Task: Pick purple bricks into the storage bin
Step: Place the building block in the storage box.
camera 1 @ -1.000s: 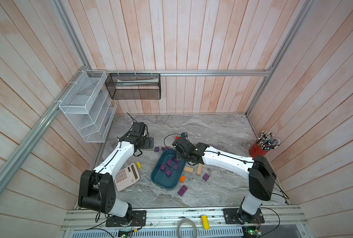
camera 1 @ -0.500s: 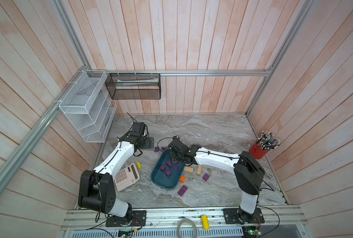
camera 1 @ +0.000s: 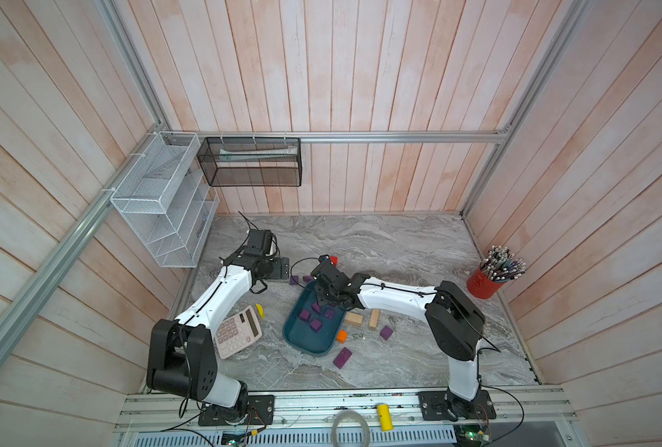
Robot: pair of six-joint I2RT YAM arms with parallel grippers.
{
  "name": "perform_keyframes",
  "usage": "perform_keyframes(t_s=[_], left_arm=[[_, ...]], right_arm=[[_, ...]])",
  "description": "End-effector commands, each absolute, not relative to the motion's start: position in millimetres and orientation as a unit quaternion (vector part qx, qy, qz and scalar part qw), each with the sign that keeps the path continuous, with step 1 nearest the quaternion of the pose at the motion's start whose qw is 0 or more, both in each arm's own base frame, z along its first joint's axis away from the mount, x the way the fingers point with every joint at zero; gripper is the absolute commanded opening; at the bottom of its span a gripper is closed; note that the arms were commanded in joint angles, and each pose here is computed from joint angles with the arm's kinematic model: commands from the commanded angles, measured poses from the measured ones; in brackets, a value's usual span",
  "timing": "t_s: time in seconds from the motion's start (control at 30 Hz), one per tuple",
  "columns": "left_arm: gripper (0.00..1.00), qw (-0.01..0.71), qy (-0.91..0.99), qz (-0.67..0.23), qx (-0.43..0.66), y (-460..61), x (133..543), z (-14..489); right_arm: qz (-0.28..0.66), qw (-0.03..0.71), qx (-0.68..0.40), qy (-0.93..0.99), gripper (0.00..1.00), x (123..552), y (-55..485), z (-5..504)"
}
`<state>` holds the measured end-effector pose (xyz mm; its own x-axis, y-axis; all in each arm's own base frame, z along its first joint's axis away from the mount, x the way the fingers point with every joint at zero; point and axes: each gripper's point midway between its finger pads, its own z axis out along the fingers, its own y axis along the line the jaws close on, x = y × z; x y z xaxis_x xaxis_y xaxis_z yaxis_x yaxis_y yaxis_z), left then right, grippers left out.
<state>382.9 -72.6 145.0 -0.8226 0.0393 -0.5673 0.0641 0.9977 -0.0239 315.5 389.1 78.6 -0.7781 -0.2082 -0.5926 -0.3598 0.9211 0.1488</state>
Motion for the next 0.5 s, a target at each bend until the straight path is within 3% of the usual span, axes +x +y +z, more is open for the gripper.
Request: perform_keyframes(t_s=[0.0, 0.47], left_arm=[[1.00, 0.306, 0.951, -0.032, 0.026, -75, 384, 156], [1.00, 0.305, 0.951, -0.038, 0.028, -77, 384, 156]], right_arm=[[0.122, 0.323, -0.153, 0.926, 0.27, 327, 396, 84], [0.107, 0.316, -0.157, 0.929, 0.29, 333, 401, 63]])
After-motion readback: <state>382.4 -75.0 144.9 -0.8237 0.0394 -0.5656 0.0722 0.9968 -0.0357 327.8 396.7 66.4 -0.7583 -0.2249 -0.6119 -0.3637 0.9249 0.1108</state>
